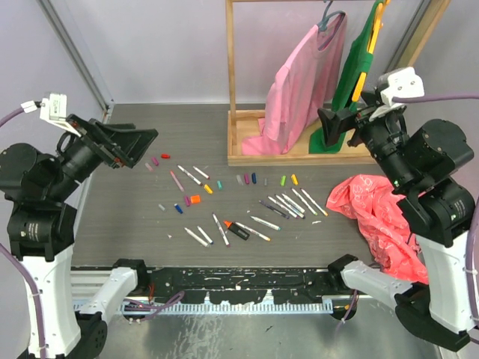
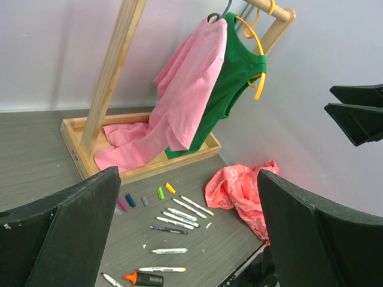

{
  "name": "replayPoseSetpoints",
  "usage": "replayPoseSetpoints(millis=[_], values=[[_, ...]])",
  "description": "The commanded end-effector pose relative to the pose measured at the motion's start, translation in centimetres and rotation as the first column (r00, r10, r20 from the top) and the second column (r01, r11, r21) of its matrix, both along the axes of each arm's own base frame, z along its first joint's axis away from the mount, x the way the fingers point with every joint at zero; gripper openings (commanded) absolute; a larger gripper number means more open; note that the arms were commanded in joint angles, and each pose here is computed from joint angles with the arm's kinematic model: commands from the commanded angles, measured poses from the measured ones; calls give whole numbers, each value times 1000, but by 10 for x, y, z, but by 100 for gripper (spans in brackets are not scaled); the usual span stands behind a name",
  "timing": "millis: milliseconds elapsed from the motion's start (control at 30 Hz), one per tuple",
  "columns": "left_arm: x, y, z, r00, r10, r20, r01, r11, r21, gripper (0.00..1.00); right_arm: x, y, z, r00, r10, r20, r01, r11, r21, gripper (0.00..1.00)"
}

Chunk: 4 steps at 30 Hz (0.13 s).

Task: Open the pen caps
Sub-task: Reset both arms

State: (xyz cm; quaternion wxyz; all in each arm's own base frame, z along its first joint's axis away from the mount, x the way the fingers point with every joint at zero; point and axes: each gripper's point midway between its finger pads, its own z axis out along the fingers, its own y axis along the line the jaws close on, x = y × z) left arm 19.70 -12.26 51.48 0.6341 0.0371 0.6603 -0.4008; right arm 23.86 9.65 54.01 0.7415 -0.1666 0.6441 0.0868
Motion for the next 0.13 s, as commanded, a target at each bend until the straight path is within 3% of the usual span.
replayPoseSetpoints(millis=[0, 100], values=[[-4, -5, 1, 999, -38, 11, 38, 999, 7, 98, -3, -10, 3, 999, -40, 31, 40, 999, -12, 100], [-4, -5, -3, 999, -36, 11, 35, 999, 14, 98, -2, -7, -2, 999, -28, 20, 28, 999, -19, 100]])
